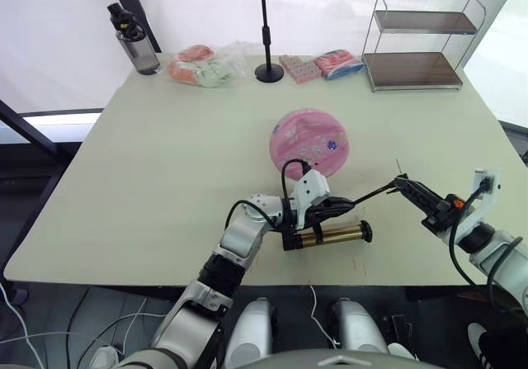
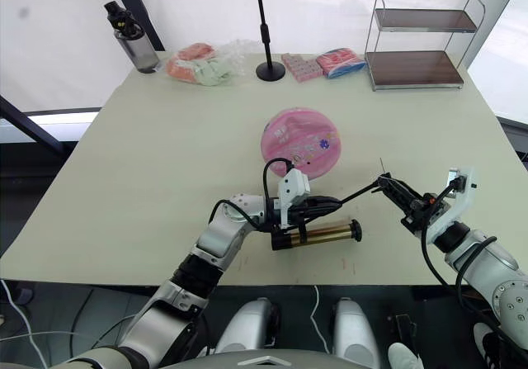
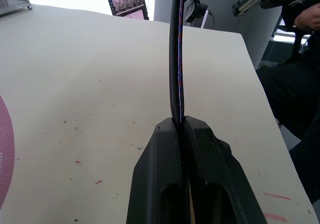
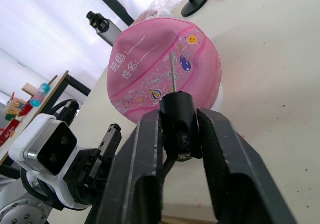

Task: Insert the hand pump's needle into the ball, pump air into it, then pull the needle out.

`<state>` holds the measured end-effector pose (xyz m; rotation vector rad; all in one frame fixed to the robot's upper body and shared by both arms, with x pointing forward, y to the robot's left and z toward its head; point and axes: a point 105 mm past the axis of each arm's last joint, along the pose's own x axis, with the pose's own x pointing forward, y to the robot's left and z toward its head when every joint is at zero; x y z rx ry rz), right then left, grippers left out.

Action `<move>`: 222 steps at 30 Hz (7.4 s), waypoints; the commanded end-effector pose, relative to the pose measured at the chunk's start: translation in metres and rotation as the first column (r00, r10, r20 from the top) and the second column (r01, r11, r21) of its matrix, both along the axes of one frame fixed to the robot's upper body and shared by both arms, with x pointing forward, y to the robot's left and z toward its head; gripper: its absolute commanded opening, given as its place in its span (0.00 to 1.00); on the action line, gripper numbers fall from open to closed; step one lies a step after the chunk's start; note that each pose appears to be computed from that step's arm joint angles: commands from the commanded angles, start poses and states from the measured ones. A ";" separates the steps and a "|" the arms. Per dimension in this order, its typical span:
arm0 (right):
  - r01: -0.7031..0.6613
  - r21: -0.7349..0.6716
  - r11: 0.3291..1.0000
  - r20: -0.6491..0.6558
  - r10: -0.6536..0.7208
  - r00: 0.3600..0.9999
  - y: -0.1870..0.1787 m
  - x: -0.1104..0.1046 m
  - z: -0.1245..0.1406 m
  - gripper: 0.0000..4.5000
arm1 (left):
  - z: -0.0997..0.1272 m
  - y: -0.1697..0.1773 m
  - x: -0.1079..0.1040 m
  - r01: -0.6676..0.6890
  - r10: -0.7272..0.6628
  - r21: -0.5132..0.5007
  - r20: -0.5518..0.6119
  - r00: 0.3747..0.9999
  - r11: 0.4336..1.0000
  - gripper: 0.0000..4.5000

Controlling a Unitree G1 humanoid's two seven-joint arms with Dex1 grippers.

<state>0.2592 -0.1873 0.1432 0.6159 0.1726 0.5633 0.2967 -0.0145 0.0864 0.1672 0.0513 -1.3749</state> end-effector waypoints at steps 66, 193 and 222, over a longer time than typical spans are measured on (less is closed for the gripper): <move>-0.143 -0.572 0.808 0.207 0.311 0.928 0.036 0.002 0.019 0.08 | 0.110 0.126 0.114 -0.516 0.509 0.040 0.109 0.854 0.856 0.99; -0.429 -0.420 0.800 -0.675 0.042 0.737 0.108 0.093 0.007 0.08 | 0.065 0.087 0.089 -0.633 0.603 0.050 0.256 0.756 0.773 0.02; -0.294 -0.366 0.883 -0.756 -0.098 0.647 0.118 0.111 0.002 0.08 | 0.054 0.075 0.076 -0.607 0.607 -0.014 -0.017 0.795 0.794 0.02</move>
